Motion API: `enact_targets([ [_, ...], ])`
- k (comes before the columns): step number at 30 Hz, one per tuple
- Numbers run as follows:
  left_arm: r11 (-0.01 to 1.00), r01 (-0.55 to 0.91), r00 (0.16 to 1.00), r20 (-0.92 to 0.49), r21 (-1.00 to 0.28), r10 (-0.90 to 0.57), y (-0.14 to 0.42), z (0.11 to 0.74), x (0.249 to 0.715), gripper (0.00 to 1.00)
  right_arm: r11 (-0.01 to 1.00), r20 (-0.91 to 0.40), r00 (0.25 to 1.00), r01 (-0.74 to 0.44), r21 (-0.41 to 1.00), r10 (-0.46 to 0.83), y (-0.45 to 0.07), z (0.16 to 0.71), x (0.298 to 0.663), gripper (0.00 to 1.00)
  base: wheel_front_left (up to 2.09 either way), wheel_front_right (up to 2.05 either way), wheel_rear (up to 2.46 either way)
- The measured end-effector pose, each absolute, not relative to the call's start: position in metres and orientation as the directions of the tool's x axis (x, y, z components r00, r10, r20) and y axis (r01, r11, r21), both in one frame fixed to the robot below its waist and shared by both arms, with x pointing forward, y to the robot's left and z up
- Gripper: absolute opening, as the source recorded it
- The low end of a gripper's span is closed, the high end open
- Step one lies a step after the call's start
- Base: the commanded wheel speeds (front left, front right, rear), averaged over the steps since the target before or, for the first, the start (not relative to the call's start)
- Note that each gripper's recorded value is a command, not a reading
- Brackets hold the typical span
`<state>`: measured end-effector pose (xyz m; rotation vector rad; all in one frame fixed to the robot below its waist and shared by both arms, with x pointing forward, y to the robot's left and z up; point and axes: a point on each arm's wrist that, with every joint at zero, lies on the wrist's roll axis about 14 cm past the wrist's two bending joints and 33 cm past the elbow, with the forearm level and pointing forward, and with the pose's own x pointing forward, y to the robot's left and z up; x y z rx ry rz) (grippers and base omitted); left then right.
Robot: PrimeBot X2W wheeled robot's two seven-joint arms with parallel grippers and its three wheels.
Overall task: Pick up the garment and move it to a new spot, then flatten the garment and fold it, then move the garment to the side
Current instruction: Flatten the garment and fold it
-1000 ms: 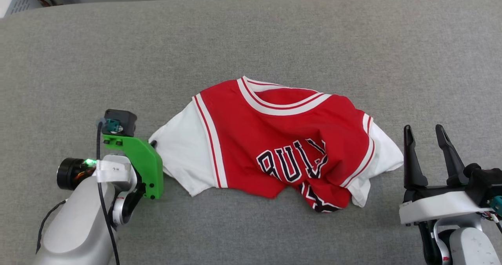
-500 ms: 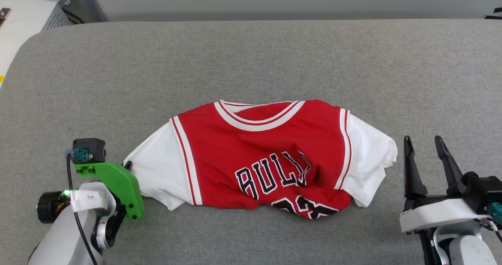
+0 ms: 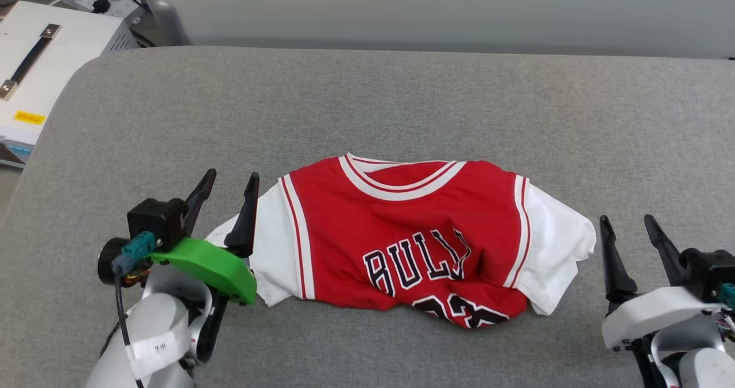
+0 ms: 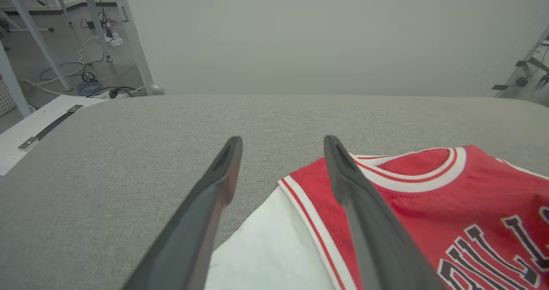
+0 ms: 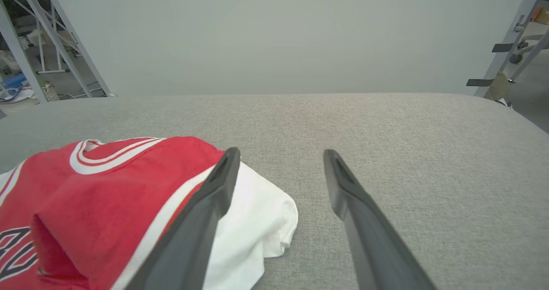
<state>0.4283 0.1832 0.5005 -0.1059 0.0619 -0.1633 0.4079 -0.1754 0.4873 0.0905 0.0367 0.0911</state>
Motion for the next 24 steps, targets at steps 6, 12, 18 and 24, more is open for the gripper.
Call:
enact_targets([
  [6, 0.980, 0.145, 0.989, 0.038, -0.136, -0.142, 0.178, 0.513, 0.411, 1.00, 0.988, -0.295, 0.944, -0.150, 0.020, 0.150, -0.186, 0.464, 0.412, 1.00, 0.00, 0.00, 0.00],
  [12, 0.984, 0.120, 0.993, 0.035, -0.131, -0.116, 0.184, 0.509, 0.401, 1.00, 0.981, -0.555, 0.811, -0.184, 0.055, 0.183, -0.184, 0.441, 0.414, 1.00, 0.00, 0.00, 0.00],
  [18, 0.986, 0.098, 0.995, 0.022, -0.132, -0.095, 0.189, 0.503, 0.399, 1.00, 0.976, -0.707, 0.679, -0.199, 0.083, 0.198, -0.179, 0.424, 0.414, 1.00, 0.00, 0.00, 0.00],
  [24, 0.988, 0.077, 0.997, -0.003, -0.134, -0.078, 0.195, 0.494, 0.400, 1.00, 0.971, -0.745, 0.632, -0.219, 0.092, 0.213, -0.168, 0.413, 0.427, 1.00, 0.00, 0.00, 0.00],
])
